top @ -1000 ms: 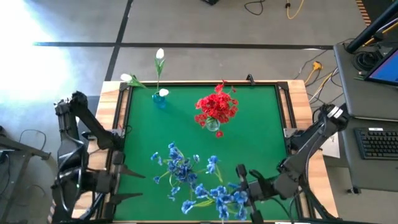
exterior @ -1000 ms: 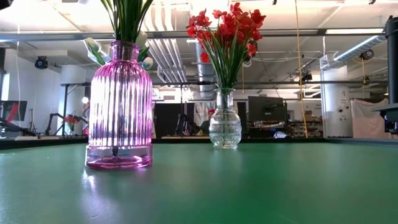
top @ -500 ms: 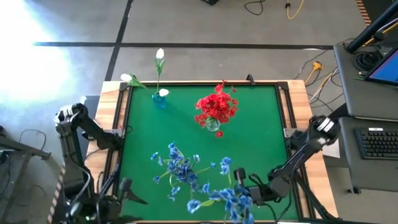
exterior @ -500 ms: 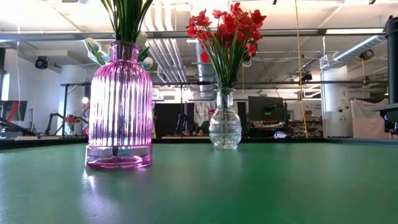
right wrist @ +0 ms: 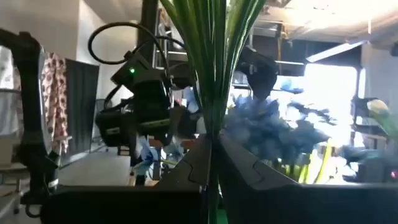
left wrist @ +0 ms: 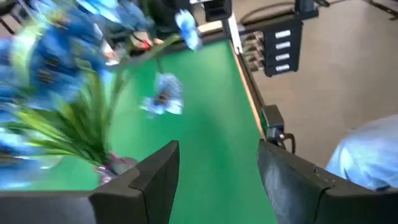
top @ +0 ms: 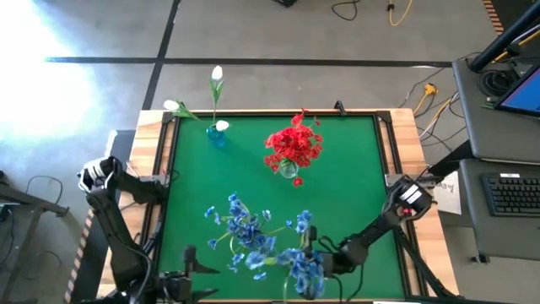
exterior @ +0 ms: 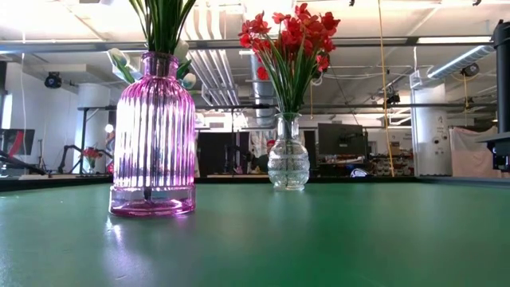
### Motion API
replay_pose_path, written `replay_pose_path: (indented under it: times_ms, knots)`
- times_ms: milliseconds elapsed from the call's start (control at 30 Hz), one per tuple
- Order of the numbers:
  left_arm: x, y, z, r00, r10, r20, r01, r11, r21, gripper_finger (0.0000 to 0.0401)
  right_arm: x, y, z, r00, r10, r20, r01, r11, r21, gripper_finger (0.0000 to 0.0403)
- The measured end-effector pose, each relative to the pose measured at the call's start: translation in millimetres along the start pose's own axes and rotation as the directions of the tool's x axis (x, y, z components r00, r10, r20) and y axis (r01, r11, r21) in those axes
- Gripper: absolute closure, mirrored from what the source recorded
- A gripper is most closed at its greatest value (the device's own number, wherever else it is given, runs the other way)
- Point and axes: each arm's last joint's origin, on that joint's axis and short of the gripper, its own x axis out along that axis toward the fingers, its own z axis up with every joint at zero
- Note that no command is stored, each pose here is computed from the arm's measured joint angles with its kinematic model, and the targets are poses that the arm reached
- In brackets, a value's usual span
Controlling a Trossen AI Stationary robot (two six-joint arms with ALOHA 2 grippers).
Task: Sort flowers into vase by color
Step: Put the blue flowers into the violet vase
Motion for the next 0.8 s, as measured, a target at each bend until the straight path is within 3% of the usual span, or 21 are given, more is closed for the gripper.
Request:
replay_pose_path:
  times_ms: [233,333,633,800]
  knots:
    - [18.6,-10.1,-13.3,0.999,0.019,-0.035,-0.019,1.0,0.001,0.0227,13.9,-2.0,-0.5,0.995,0.077,0.068,-0.073,0.996,-0.049,0.039]
    - [30.5,-10.4,-18.8,0.997,0.059,-0.048,-0.058,0.998,0.021,0.0241,18.8,-6.2,-1.2,0.995,0.064,0.072,-0.057,0.993,-0.099,0.039]
    - [69.5,8.4,-35.3,0.972,0.198,-0.123,-0.188,0.979,0.084,0.028,37.5,-29.6,-13.4,0.997,0.009,0.07,0.0,0.992,-0.13,0.039]
    - [69.8,26.2,-50.1,0.961,0.244,-0.13,-0.236,0.969,0.076,0.0295,40.6,-34.4,-15.8,0.998,-0.003,0.065,0.013,0.988,-0.153,0.039]
